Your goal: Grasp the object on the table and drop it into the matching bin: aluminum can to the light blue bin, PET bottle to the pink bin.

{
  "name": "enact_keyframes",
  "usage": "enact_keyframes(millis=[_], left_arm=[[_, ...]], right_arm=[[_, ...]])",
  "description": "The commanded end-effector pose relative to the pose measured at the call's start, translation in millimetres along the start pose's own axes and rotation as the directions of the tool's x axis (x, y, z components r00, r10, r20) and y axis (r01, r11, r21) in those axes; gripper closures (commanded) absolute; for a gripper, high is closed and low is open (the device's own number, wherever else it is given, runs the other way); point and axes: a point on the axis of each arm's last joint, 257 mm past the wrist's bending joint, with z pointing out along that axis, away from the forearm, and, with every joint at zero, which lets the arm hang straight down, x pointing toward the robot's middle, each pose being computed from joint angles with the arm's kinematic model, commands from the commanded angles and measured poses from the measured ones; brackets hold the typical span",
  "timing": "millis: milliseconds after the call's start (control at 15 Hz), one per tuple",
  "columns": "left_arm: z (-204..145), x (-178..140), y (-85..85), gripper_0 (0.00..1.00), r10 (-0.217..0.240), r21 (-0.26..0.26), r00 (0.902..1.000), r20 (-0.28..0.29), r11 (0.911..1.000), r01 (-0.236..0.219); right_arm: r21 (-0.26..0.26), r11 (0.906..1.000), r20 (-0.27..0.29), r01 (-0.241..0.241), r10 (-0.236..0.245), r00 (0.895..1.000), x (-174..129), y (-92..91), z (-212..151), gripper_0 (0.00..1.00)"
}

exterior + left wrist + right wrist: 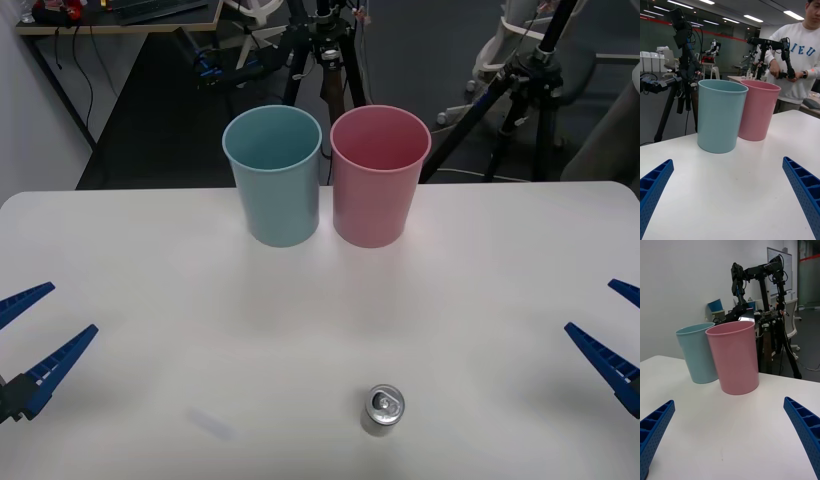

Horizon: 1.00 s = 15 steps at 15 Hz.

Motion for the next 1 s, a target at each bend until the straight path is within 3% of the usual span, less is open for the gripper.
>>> enact_keyframes(millis=[67, 333, 533, 667, 1000], left_arm=[[0, 0, 0.0, 0.00, 0.000, 0.000, 1.0000, 0.000, 1.0000, 0.000], [0, 0, 0.0, 0.00, 0.000, 0.000, 1.0000, 0.000, 1.0000, 0.000], [0, 0, 0.0, 0.00, 0.000, 0.000, 1.0000, 0.000, 1.0000, 0.000], [0, 0, 0.0, 0.00, 0.000, 0.000, 1.0000, 0.000, 1.0000, 0.000], [0, 0, 0.0, 0.00, 0.000, 0.000, 1.0000, 0.000, 1.0000, 0.000]], right_arm=[[0.020, 0.9992, -0.012, -0.033, 0.034, 0.999, 14, 1.1, -6, 0.00], [-0.003, 0.9994, -0.019, -0.035, 0.035, 0.999, 13, 7.8, -15, 0.00], [-0.062, 0.9975, -0.045, -0.033, 0.030, 0.999, 27, 28.6, -30, 0.00], [-0.109, 0.9935, -0.053, 0.034, -0.040, 0.998, 43, 39.7, -40, 0.00], [-0.188, 0.9692, -0.056, 0.159, -0.172, 0.983, 84, 67.0, -54, 0.00]])
